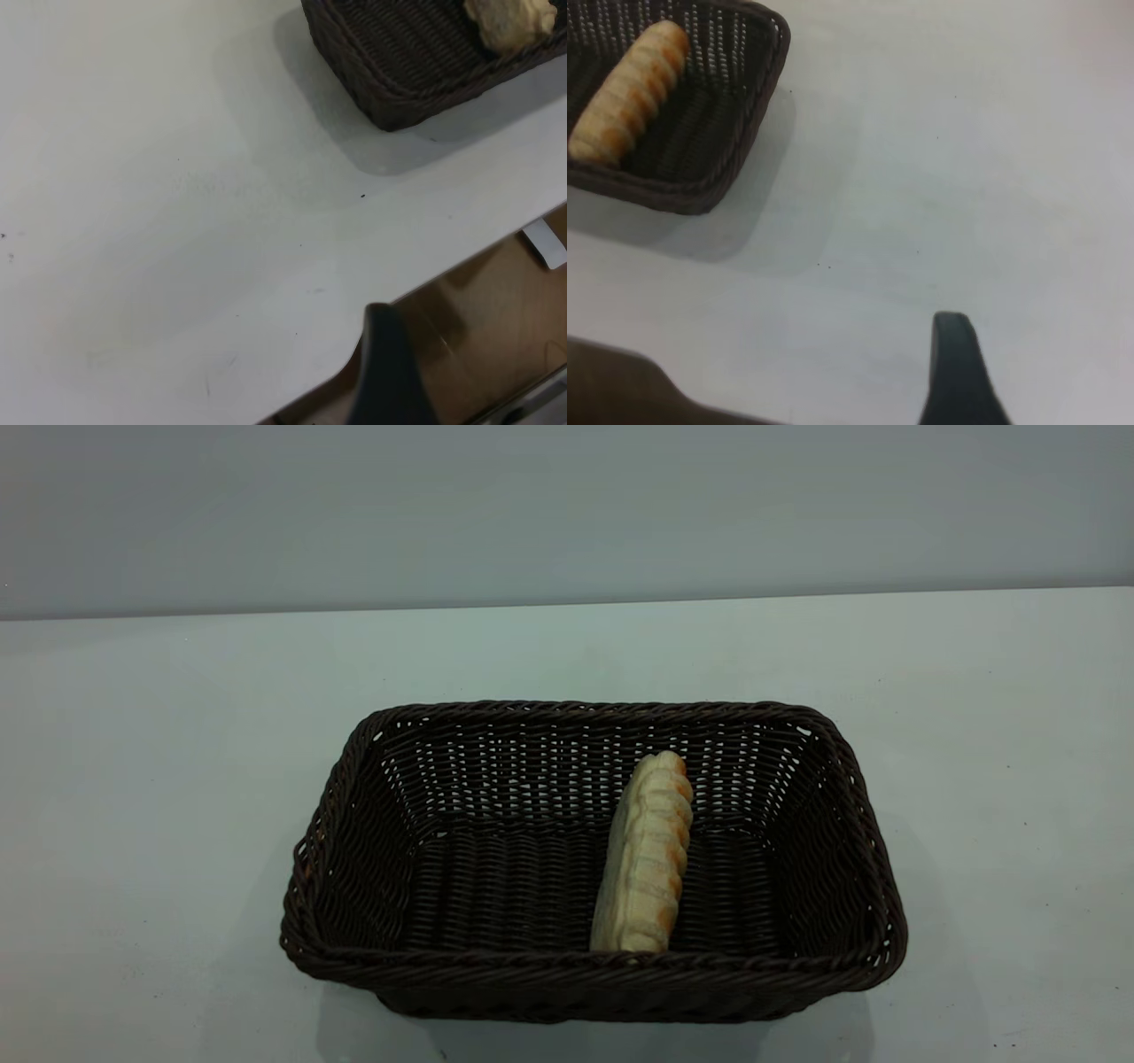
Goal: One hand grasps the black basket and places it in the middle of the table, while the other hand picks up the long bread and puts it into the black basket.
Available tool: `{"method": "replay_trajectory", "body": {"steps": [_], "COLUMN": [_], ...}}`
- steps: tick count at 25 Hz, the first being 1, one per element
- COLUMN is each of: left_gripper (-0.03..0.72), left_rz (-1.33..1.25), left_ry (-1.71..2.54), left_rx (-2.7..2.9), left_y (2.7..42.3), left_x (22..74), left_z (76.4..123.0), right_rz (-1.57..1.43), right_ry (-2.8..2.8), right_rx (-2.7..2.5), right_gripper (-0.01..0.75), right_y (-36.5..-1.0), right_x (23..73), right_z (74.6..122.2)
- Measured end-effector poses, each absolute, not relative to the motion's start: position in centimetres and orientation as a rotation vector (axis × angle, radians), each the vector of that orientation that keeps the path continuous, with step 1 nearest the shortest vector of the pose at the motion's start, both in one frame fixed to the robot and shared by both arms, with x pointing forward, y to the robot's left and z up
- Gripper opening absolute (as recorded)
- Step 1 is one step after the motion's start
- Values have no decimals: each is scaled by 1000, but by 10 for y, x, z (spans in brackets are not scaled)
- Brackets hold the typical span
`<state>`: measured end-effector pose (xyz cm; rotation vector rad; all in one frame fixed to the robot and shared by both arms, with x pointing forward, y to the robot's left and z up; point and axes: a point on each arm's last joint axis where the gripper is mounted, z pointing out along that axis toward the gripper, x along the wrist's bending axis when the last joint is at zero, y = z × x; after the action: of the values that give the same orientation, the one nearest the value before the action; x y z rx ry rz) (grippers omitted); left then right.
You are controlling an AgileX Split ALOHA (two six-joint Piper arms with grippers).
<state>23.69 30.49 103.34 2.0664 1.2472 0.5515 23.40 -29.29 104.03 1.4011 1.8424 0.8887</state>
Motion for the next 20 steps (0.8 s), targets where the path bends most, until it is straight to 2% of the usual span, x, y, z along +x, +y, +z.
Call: {"method": "replay_trajectory", "body": {"steps": [13,20], "left_gripper": [539,539], "left_rz": [554,679], "left_ry": [1255,1479], "left_rx": [2060,1901], "left_y": [305,305], "left_x": [237,231], "left_z": [1033,1033], "right_rz": [889,885], "right_ry": [1841,1776], "right_rx": [1401,1422], "right_gripper": [496,496], "right_y": [-293,-292], "right_x": [234,230], "right_z": [1040,1040]}}
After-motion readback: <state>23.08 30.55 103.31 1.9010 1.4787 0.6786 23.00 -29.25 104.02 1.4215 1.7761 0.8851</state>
